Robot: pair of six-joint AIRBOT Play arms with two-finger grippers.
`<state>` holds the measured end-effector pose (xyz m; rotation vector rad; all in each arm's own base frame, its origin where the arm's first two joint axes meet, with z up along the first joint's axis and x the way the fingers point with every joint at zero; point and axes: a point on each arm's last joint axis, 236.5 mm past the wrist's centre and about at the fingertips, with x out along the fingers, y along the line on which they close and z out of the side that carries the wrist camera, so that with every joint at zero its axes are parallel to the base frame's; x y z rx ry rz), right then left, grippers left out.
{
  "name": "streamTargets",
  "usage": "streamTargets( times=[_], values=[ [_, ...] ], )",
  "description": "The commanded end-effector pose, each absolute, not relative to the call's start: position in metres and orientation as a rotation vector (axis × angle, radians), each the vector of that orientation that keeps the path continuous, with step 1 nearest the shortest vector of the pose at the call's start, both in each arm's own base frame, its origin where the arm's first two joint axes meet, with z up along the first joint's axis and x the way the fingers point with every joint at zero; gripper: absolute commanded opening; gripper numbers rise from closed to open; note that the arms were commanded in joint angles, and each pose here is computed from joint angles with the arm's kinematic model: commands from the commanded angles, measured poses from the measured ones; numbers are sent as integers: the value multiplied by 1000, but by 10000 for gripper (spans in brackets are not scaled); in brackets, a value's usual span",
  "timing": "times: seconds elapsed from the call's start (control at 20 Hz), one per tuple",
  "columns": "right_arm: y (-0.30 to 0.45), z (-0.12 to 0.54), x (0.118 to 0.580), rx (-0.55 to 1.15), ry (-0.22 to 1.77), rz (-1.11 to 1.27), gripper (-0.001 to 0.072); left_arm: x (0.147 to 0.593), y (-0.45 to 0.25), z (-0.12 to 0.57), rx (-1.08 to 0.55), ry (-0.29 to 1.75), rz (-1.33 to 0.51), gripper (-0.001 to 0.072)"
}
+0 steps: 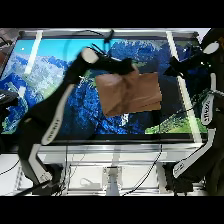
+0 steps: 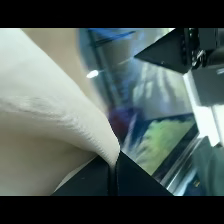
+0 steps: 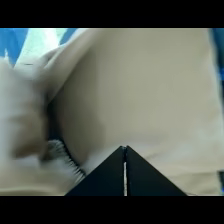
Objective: Fold the clothes and pants, and hang the long-sleeved shirts on hangers.
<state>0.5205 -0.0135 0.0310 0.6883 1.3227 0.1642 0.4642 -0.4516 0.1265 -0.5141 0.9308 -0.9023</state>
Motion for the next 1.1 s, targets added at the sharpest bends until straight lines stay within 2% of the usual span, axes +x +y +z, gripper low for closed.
streamTargets(
  times=[0.0,0.05,0.1,0.15,0.2,0.25,0.3,0.55,0.6,0.65,0.7,0.85,1.05],
  values=[
    [-45,33,511,713,1323,132,15,467,-522,107,-695,868,-894,13],
    [-48,33,511,720,1321,125,27,473,-536,107,-771,818,-886,16],
    [-51,33,511,726,1316,120,83,475,-550,109,-828,759,-888,29],
    [-49,36,515,743,1299,130,218,472,-561,109,-822,706,-899,59],
    [-46,42,520,770,1271,150,269,465,-571,104,-792,683,-913,220],
    [-43,48,526,799,1241,173,268,457,-579,97,-778,692,-924,352],
    [-41,53,528,825,1224,196,269,451,-584,92,-773,702,-929,366],
    [-56,63,527,891,1187,214,267,461,-571,109,-778,685,-931,354],
    [-59,69,528,910,1164,238,260,470,-560,119,-782,668,-923,276],
    [-61,74,529,901,1135,277,102,481,-546,130,-787,650,-914,43],
    [-63,77,530,906,1116,301,11,492,-531,140,-776,632,-910,18],
    [-58,72,526,932,1095,397,11,512,-478,167,-675,602,-916,14],
    [-47,12,509,1023,1219,399,12,516,-391,220,-380,541,-867,14]
  ],
)
